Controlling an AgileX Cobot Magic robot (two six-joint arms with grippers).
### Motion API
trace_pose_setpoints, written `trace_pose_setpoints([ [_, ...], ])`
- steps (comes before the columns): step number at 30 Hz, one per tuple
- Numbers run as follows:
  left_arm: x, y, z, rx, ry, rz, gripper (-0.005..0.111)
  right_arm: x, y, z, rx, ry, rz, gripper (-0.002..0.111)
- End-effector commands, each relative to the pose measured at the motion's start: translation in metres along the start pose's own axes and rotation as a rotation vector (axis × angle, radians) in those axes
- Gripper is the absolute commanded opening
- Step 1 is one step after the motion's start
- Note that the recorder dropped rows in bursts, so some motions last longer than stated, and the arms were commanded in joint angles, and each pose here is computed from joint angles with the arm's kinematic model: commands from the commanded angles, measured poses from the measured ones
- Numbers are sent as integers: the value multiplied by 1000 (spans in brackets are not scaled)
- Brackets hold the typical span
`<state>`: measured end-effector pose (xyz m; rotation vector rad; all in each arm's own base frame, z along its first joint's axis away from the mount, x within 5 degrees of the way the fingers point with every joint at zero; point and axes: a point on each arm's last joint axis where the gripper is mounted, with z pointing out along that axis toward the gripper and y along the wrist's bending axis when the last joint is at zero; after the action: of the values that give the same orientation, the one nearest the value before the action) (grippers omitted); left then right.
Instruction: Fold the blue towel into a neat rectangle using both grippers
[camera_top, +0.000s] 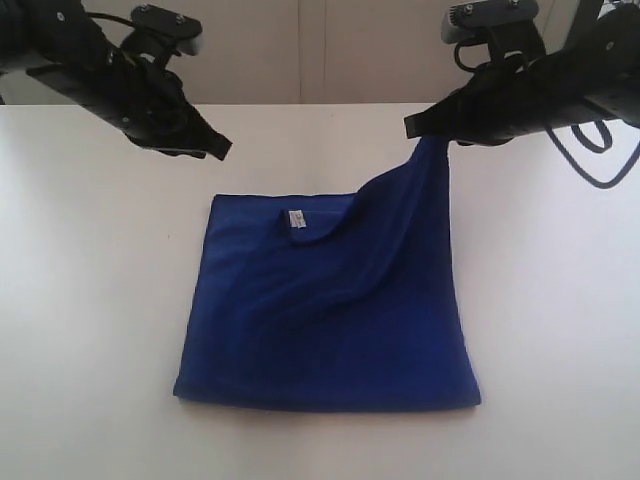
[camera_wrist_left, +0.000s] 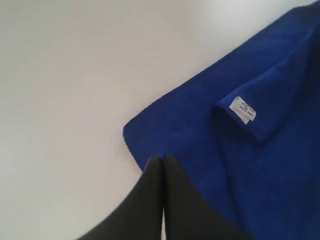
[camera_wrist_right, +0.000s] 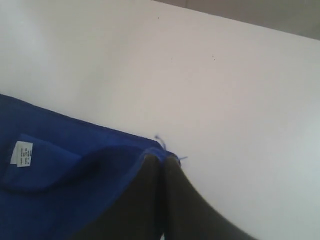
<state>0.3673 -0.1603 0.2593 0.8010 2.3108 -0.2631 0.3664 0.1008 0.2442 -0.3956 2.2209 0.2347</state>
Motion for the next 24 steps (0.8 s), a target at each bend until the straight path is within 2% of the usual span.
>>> trace_pose_setpoints([
  [1, 2, -6, 22, 99, -35, 184, 0, 4, 0, 7, -8, 26, -6, 0],
  [3, 6, -13, 33, 197, -49, 279, 0, 5, 0, 8, -8, 31, -5, 0],
  [6, 10, -31, 43, 420, -123, 414, 0, 6, 0, 8, -11, 36, -1, 0],
  [7, 11, -37, 44, 498, -158, 437, 0, 6, 0, 8, -12, 37, -1, 0],
  [9, 12, -41, 49, 556, -192, 438, 0, 7, 1, 8, -16, 43, -1, 0],
  [11, 12, -38, 56, 536, -190, 441, 0, 7, 1, 8, -19, 48, -1, 0],
  [14, 14, -30, 65, 448, -166, 495, 0, 7, 1, 8, -21, 52, 10, 0],
  [16, 16, -28, 68, 416, -159, 595, 0, 7, 1, 8, -21, 52, 21, 0],
  [21, 21, -30, 73, 416, -202, 914, 0, 7, 1, 8, -21, 52, 23, 0],
  [23, 21, -32, 76, 413, -223, 995, 6, 8, 1, 8, -22, 53, 23, 0],
  [24, 21, -34, 78, 405, -228, 1030, 12, 8, 1, 8, -23, 55, 25, 0],
])
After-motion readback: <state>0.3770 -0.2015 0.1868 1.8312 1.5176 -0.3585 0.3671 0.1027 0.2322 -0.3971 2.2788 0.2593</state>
